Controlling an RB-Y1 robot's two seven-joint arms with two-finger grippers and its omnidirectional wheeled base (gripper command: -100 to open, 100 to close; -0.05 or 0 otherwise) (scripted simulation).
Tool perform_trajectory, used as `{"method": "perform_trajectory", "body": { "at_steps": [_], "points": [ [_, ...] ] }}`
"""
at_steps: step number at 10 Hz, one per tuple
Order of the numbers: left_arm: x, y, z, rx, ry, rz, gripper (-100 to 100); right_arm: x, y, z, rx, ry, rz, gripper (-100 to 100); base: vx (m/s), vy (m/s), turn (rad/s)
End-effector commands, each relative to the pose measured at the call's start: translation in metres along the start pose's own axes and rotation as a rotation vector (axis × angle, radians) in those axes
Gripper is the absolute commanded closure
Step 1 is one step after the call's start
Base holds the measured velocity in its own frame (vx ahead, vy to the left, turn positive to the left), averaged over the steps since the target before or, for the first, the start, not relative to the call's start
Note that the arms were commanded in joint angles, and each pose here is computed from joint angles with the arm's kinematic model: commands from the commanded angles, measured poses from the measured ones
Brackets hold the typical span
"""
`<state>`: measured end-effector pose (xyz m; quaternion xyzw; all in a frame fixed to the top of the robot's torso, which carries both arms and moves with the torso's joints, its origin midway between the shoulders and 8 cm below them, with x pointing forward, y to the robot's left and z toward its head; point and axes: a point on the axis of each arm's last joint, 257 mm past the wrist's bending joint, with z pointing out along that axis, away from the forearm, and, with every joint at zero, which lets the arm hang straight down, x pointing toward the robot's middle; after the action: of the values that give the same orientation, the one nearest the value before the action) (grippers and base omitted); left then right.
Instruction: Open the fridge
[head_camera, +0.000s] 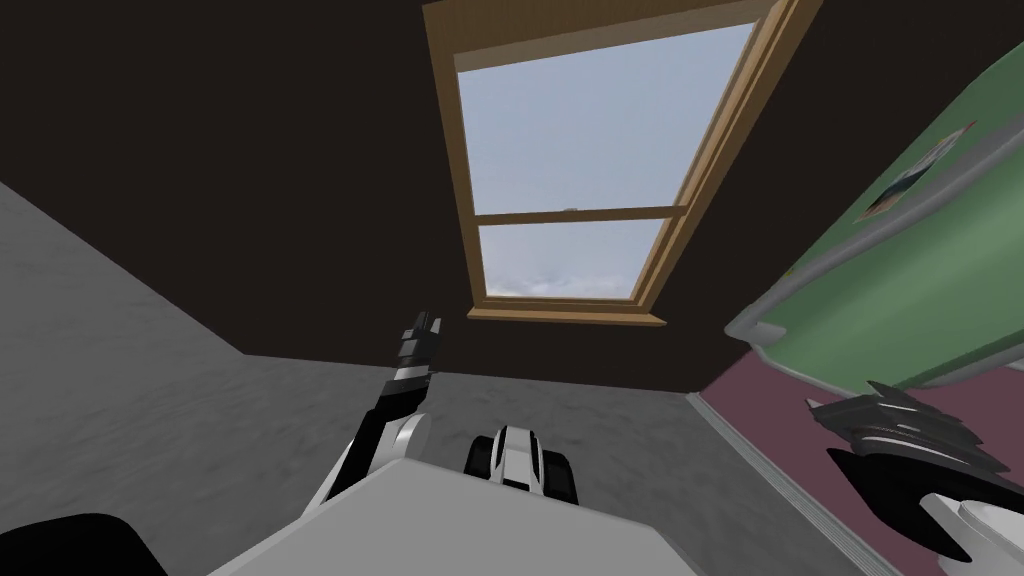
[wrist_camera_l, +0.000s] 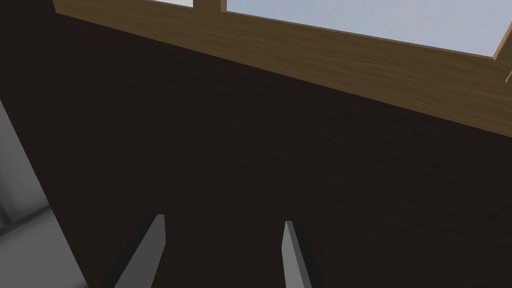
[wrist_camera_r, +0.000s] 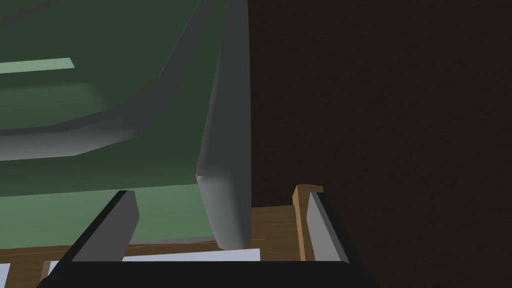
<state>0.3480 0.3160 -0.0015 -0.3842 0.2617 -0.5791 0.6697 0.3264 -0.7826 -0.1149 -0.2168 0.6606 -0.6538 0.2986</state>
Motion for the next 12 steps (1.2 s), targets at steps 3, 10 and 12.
{"method": "perform_trajectory", "body": {
  "at_steps": [3, 10, 12],
  "points": [
    [0.0, 0.0, 0.0, 0.0, 0.0, 0.0, 0, 0.013, -0.036, 0.017, 0.008, -0.015, 0.007, -100, 0.015, 0.047, -0.031],
    [0.0, 0.0, 0.0, 0.0, 0.0, 0.0, 0, 0.022, -0.032, 0.016, -0.014, -0.013, 0.007, 0, 0.015, 0.017, -0.008],
    [0.0, 0.0, 0.0, 0.0, 0.0, 0.0, 0, 0.022, -0.03, 0.016, -0.017, -0.012, 0.007, 0, 0.0, 0.0, 0.0]
  ]
}}
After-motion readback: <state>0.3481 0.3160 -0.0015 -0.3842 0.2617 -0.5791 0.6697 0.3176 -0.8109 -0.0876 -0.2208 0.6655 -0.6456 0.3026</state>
